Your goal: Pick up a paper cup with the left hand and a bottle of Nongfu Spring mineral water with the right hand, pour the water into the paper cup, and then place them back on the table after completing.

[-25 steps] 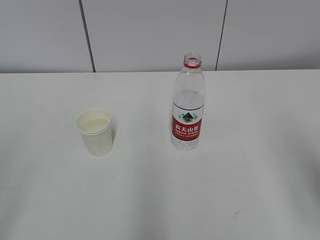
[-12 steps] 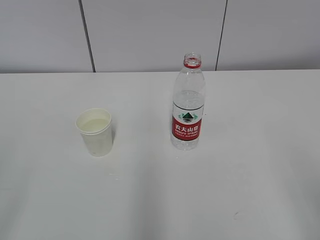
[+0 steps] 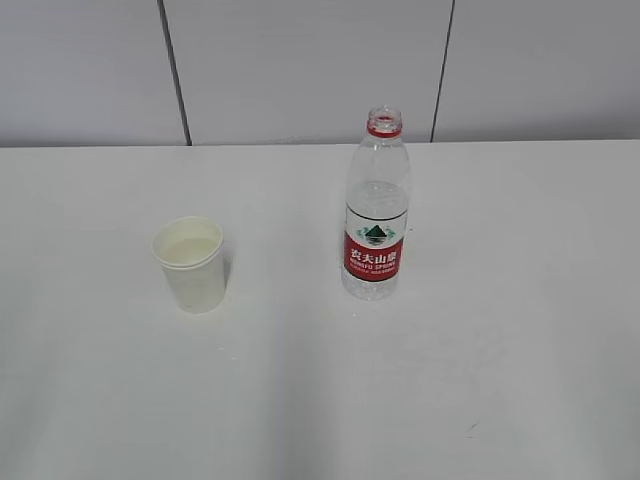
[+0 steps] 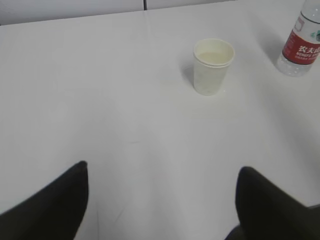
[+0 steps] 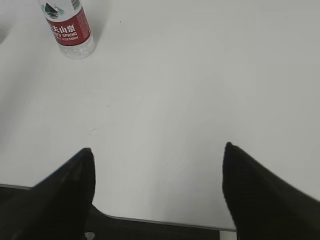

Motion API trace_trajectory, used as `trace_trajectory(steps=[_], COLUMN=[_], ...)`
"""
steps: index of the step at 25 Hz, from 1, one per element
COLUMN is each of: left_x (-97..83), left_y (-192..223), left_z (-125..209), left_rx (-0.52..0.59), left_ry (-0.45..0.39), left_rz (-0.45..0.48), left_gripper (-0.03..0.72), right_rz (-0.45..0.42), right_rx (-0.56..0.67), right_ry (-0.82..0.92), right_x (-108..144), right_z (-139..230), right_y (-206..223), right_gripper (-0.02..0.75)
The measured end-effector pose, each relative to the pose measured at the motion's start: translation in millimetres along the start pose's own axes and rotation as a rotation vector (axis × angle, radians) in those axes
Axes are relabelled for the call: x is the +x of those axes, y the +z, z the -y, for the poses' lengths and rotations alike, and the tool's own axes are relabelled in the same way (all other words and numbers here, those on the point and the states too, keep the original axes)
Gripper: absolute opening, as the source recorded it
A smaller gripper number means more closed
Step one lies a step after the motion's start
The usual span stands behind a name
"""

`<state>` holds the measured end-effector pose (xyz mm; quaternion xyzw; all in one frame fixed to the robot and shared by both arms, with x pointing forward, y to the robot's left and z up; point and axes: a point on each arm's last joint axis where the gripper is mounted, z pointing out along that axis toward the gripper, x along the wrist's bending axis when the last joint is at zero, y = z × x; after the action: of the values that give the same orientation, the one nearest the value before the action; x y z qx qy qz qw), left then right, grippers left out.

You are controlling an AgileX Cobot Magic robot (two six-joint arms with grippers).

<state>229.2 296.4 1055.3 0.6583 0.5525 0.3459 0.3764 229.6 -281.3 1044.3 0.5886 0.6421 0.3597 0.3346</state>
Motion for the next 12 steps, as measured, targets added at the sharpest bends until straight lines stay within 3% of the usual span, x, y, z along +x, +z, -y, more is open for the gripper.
trace_trajectory(steps=[12], left_x=[-0.1], left_y=[-0.8], left_z=[0.6], left_rx=[-0.005], left_ry=[0.0], left_rz=[0.0], left_gripper=[0.54], right_rz=[-0.002], right_rx=[-0.002], right_ry=[0.01], right_x=[0.2], right_z=[0.1], right_y=[-0.2], right_gripper=[0.588])
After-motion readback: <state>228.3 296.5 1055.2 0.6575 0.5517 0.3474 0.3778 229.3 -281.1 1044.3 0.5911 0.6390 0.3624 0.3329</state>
